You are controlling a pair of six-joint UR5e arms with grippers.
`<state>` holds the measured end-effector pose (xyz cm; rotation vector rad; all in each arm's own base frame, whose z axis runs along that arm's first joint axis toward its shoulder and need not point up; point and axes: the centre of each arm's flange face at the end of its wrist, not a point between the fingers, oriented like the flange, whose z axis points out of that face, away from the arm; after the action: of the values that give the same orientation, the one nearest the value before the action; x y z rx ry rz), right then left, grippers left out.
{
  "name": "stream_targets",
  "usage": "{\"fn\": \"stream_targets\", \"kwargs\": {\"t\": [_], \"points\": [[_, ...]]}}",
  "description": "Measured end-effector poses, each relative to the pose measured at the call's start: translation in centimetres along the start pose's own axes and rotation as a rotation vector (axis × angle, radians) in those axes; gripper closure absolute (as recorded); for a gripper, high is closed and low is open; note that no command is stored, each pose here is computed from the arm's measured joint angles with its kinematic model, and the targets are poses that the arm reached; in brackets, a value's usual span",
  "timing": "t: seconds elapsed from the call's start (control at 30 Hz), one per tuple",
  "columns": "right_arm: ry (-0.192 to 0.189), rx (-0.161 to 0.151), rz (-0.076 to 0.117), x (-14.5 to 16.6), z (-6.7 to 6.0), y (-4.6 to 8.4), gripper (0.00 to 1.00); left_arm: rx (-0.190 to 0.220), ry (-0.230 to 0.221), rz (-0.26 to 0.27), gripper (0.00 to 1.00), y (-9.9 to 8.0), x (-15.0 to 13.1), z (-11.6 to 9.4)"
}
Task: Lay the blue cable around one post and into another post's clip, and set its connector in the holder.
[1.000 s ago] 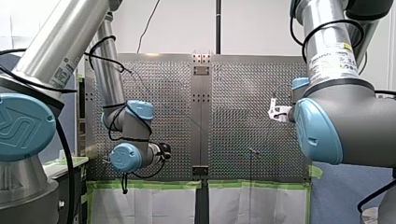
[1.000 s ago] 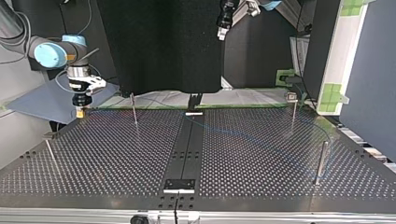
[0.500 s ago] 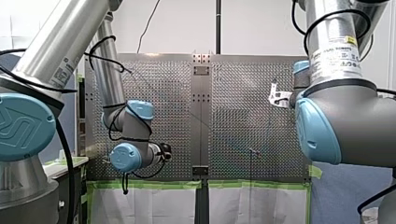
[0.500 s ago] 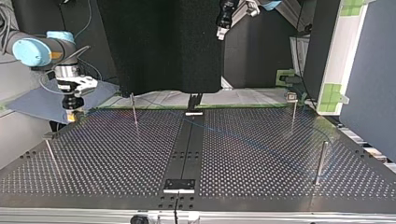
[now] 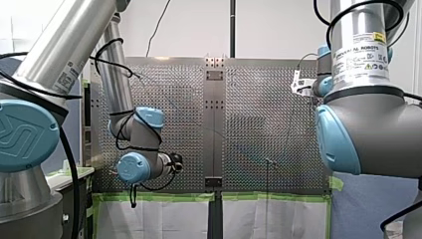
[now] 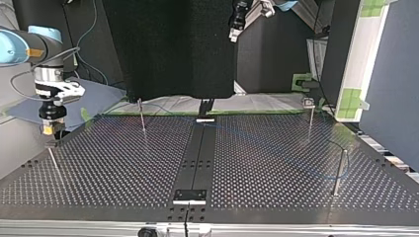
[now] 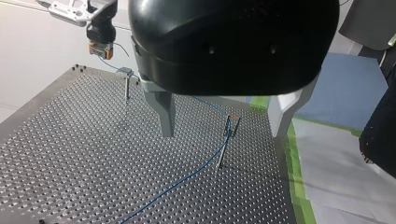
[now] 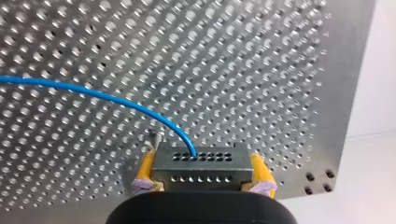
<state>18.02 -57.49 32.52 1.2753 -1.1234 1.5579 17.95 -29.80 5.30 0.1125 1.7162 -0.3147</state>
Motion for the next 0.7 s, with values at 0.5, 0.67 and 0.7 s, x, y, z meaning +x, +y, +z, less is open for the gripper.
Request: {"fn": "stream_targets", "kwargs": {"t": [0.5, 0.67, 0.7], "points": [[-0.068, -0.058, 0.012, -3.0, 0.3, 3.5, 1.0, -0.004, 0.005, 0.003, 0.0, 0.1, 0.0, -0.1], [-0.058, -0.057, 0.012, -2.9, 0.4, 4.2, 1.0, -0.004, 0.009, 0.006, 0.0, 0.1, 0.1, -0.1], [-0.056, -0.053, 0.012, -2.8, 0.5, 4.3, 1.0, -0.004, 0.011, 0.007, 0.0, 0.1, 0.1, -0.1]]}}
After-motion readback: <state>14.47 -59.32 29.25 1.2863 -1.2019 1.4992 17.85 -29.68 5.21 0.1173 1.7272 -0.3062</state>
